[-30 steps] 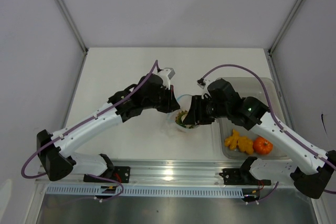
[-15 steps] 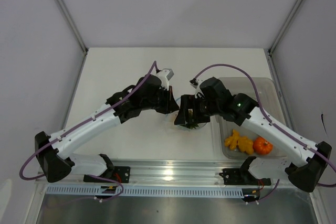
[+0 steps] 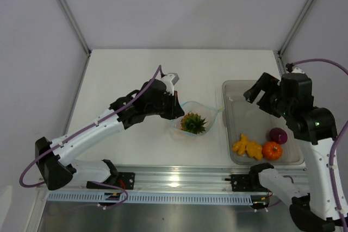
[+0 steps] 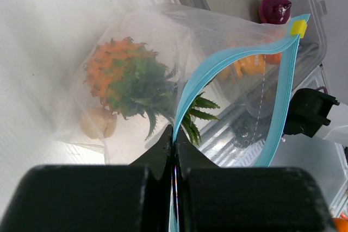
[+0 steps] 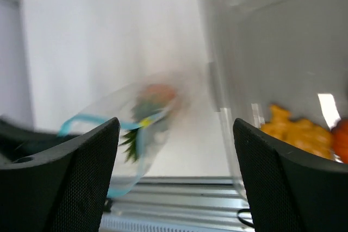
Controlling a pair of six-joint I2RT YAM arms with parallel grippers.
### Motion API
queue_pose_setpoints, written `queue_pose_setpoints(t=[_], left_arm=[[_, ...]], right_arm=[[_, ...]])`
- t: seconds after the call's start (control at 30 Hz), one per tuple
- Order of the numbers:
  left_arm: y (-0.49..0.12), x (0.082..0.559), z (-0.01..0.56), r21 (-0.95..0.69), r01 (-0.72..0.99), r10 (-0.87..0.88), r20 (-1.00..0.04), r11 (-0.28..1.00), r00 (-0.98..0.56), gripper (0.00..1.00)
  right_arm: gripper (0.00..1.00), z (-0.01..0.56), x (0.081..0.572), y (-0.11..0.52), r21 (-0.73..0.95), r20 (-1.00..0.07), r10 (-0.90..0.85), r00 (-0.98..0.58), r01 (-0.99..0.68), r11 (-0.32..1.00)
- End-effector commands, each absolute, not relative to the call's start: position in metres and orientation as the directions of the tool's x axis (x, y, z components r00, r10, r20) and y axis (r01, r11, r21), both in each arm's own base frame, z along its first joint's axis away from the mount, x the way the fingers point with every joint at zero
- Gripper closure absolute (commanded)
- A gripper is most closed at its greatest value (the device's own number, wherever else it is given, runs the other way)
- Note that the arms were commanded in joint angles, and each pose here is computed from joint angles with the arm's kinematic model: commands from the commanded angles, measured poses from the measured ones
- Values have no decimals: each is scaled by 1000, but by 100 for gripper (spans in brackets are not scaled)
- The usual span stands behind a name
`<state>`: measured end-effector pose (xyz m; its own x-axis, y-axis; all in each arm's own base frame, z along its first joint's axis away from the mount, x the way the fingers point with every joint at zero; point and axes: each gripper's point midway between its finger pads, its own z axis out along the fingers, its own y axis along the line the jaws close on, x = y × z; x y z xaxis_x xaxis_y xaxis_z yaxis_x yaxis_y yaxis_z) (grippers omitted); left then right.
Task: Place the food in the zip-top bag and seal the zipper
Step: Pick up the fake vegetable from the bin.
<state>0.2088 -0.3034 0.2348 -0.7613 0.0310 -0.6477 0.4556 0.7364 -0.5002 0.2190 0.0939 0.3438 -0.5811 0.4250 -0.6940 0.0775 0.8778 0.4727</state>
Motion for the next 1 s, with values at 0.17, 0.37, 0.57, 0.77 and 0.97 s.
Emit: queue_pose_setpoints(t=[0.17,0.37,0.57,0.77,0.97], left_arm=[[-302,211,252,-509,484,1,-689,712,-725,99],[-306,207,258,-529,505,-1,-692,682,-722,99],[-311,205,258,-543,519,2,-689,660,-724,99],[-315,203,256,-559,527,5,-683,640,-731,99],[-317,201,252,-567,529,7,-678,632,-735,99]], right_arm=[[14,192,194,22,305,-367,560,-743,473,827],[14,126,178,37,295,-165,615,-771,556,777],[20,91,181,29,206,-115,624,-773,596,776],[26,70,201,30,85,-144,546,-825,540,837],[31,60,217,33,-6,-158,457,-875,464,886]])
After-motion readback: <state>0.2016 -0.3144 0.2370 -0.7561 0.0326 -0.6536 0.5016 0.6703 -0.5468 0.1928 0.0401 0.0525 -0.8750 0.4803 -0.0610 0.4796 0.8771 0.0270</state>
